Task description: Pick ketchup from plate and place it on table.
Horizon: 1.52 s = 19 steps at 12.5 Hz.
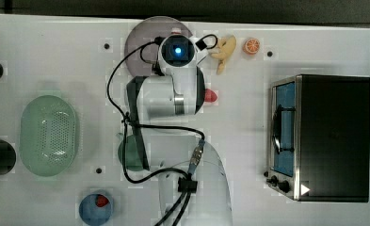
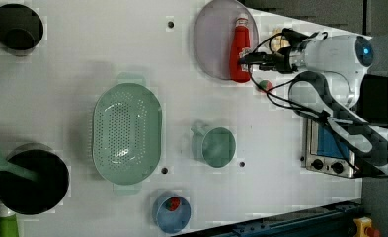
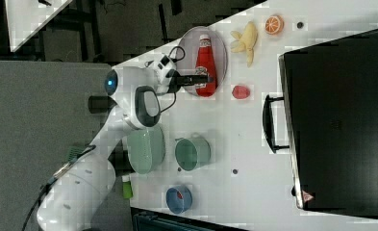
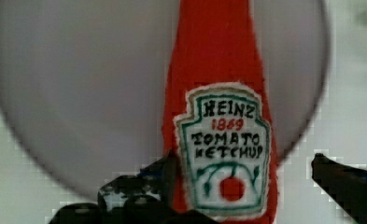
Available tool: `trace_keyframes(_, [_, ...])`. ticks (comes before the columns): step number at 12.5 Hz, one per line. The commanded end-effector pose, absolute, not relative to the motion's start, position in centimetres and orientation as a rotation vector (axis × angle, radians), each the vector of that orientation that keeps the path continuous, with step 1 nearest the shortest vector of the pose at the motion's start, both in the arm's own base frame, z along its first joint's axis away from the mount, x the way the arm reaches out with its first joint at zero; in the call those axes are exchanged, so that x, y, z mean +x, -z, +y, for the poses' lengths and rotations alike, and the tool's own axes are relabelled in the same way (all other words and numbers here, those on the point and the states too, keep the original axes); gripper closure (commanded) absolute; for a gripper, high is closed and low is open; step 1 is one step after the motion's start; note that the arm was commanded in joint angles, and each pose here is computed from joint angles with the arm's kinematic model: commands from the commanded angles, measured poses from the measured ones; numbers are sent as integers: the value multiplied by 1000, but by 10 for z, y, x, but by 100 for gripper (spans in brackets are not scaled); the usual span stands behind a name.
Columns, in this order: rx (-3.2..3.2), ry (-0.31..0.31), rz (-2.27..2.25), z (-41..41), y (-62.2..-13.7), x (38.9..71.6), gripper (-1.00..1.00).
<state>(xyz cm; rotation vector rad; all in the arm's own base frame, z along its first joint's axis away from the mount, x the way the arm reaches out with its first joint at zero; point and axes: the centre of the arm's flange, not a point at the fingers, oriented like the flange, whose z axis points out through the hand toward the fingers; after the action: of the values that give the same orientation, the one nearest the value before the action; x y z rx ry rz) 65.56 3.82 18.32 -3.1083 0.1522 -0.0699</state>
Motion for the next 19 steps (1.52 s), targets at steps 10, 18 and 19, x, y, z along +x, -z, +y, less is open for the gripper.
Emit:
trace_keyframes(10, [-3084, 204, 37, 53, -151, 660, -30])
trace_keyframes(18, [-3077, 309, 155, 43, -289, 677, -30])
trace_keyframes(19, [-3081, 271, 174, 41, -316, 671, -30])
